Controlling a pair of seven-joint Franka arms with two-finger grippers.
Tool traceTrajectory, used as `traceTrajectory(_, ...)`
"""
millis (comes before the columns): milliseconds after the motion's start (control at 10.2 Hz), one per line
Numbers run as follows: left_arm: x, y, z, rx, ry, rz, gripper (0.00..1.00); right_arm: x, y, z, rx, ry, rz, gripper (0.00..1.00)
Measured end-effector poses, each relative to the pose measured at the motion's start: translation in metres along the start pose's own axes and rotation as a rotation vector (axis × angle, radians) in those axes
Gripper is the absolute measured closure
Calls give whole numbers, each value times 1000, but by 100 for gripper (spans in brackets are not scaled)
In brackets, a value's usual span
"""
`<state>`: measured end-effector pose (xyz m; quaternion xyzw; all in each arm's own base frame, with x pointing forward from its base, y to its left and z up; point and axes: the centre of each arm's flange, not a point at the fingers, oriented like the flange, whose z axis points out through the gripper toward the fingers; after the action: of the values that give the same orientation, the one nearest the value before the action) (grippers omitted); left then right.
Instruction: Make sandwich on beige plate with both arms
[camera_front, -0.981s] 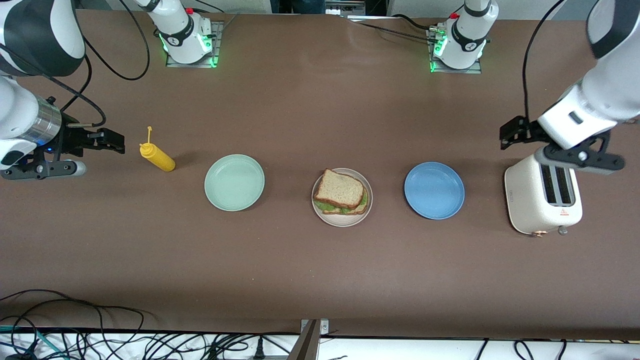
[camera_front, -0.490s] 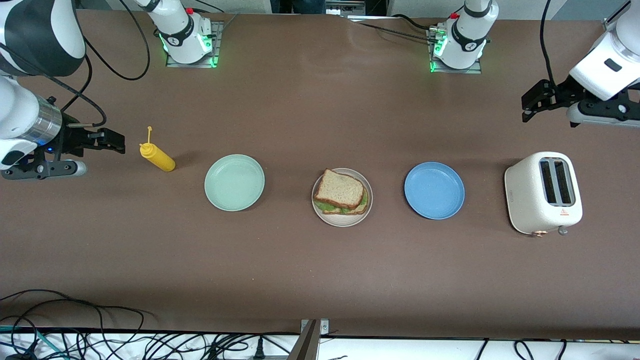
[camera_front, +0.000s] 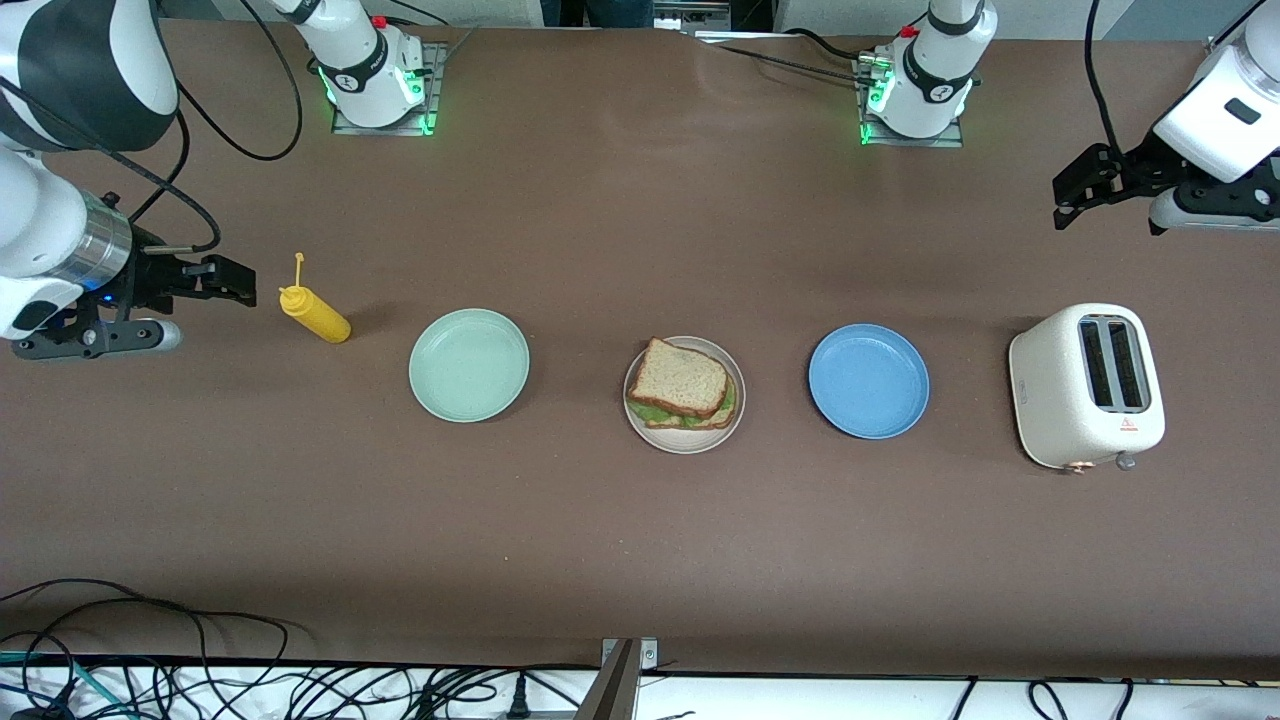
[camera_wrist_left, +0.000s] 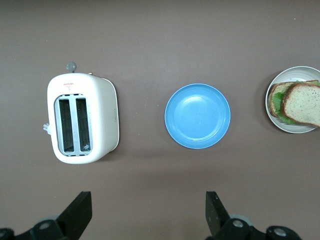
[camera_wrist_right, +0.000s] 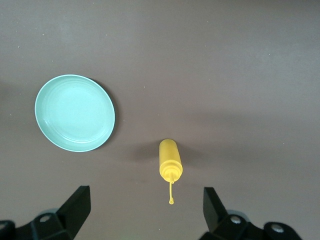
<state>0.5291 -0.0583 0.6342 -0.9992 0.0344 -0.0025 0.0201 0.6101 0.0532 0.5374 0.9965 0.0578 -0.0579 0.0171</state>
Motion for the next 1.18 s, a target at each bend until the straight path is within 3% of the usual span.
traceTrajectory(294,0,13,3,-44,-10,2,0,0,0,0,0,0,0,0)
traceTrajectory(785,19,3,43,-50,-82,-19,0,0,-1,0,0,1,-1,0)
traceTrajectory(1177,22,-4,34,-52,-60,-33,0,0,-19,-1,0,4,-4,0)
